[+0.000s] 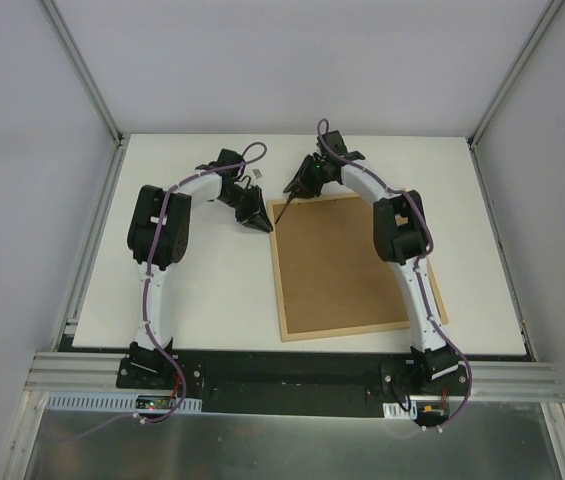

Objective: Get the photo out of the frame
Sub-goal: Release the photo frame item from the photo frame.

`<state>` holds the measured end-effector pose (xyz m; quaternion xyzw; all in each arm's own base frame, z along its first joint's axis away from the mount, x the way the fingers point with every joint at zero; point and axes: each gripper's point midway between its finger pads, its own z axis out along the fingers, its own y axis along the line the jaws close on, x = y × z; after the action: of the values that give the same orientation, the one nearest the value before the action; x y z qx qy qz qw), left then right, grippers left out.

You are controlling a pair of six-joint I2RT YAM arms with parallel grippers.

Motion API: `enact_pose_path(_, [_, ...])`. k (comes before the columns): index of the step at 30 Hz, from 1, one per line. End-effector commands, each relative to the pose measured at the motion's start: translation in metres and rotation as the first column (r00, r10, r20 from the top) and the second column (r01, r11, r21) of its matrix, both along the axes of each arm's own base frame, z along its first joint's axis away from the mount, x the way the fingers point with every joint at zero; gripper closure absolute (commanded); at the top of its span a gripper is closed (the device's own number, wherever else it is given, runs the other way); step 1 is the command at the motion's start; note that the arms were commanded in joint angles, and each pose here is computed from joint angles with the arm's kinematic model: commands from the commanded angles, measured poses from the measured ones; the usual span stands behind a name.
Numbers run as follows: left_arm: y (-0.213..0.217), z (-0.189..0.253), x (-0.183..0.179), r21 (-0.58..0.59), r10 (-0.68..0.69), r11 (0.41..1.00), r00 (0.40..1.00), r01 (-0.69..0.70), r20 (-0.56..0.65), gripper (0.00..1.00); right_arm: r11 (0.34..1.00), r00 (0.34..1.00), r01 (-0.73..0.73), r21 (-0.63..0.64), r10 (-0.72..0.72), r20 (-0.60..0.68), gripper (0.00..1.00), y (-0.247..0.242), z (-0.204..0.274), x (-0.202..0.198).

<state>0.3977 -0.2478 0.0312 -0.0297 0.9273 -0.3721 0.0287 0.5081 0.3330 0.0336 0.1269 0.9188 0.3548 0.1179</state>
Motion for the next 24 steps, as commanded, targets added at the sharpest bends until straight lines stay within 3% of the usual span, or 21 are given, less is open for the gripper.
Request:
enact_pose_path(1, [0.013,-0.006,0.004,0.117,0.040,0.992,0.998,-0.046,0.046,0.87,0.998,0.985,-0.065,-0.021,0.061,-0.161,1.00,0.018,-0.005,-0.061])
enact_pose_path(10, [0.024,-0.012,0.004,0.212,0.066,0.974,0.997,-0.075,0.049,0.83,0.973,0.991,-0.115,-0.202,0.125,0.040,1.00,0.034,0.067,-0.078])
enact_pose_path(18, [0.023,-0.012,0.002,0.272,0.051,0.960,0.996,-0.068,0.069,0.83,0.912,0.968,-0.165,-0.376,0.222,0.113,1.00,0.054,0.080,-0.115])
enact_pose_path(24, [0.024,-0.008,0.002,0.301,0.045,0.951,0.995,-0.070,0.088,0.78,0.912,0.961,-0.109,-0.396,0.198,0.192,0.99,0.033,0.098,-0.085])
